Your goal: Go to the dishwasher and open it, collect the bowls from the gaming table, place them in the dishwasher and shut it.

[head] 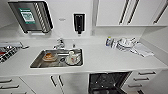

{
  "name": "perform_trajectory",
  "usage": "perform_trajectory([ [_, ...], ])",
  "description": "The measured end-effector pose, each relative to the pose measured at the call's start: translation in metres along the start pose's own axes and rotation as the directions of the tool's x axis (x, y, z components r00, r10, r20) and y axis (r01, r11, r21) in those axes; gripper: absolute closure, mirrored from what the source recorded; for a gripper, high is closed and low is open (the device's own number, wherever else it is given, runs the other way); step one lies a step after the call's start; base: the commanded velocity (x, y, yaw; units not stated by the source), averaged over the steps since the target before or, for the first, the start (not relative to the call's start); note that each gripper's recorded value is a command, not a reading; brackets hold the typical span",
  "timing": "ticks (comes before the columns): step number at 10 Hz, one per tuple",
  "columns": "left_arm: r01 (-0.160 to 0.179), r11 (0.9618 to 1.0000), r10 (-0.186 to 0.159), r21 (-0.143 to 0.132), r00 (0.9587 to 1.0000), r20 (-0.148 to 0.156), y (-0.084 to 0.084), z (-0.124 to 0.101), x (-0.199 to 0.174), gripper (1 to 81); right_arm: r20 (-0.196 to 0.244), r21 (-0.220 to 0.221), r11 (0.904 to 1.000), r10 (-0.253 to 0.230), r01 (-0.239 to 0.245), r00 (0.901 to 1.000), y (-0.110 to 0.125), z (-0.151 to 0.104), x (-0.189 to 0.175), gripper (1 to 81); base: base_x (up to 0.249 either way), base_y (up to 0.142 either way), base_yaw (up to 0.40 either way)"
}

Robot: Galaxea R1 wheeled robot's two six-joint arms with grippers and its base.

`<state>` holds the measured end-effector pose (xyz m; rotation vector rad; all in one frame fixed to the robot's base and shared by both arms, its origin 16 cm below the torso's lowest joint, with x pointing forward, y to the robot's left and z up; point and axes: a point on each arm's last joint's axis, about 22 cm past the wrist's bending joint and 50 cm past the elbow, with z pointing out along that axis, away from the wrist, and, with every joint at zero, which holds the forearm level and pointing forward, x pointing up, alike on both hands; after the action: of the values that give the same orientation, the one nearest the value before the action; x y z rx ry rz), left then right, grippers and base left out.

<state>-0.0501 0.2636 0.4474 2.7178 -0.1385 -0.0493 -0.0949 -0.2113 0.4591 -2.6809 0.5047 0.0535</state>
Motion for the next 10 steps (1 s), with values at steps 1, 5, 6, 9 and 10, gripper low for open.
perform_trajectory([
  [1,0.013,0.9999,-0.013,0.008,0.9999,-0.009,-0.019,-0.016,0.002,81.1,-0.003,0.000,1.0000,-0.001,0.001,1.0000,0.000,0.000,0.002,81.1,0.000,0.000,0.000],
  [5,0.047,0.9965,-0.051,-0.069,0.9968,-0.061,-0.015,-0.045,0.025,81.1,-0.002,0.005,1.0000,0.000,0.000,1.0000,-0.002,0.001,0.003,81.1,0.000,0.000,0.000],
  [6,0.035,0.9969,-0.041,-0.071,0.9955,-0.085,-0.017,-0.045,0.050,81.1,-0.004,0.006,1.0000,-0.001,0.001,1.0000,-0.003,0.001,0.004,81.1,0.000,0.000,0.000],
  [9,-0.026,0.9961,0.012,-0.085,0.9869,-0.161,-0.017,-0.057,0.148,81.1,-0.006,0.004,1.0000,-0.002,0.002,1.0000,-0.002,0.001,0.007,81.1,0.000,0.000,0.000],
  [10,-0.038,0.9957,0.024,-0.085,0.9877,-0.155,-0.016,-0.064,0.163,81.1,-0.006,0.004,1.0000,-0.003,0.003,1.0000,-0.002,0.001,0.007,81.1,0.000,0.000,0.000],
])
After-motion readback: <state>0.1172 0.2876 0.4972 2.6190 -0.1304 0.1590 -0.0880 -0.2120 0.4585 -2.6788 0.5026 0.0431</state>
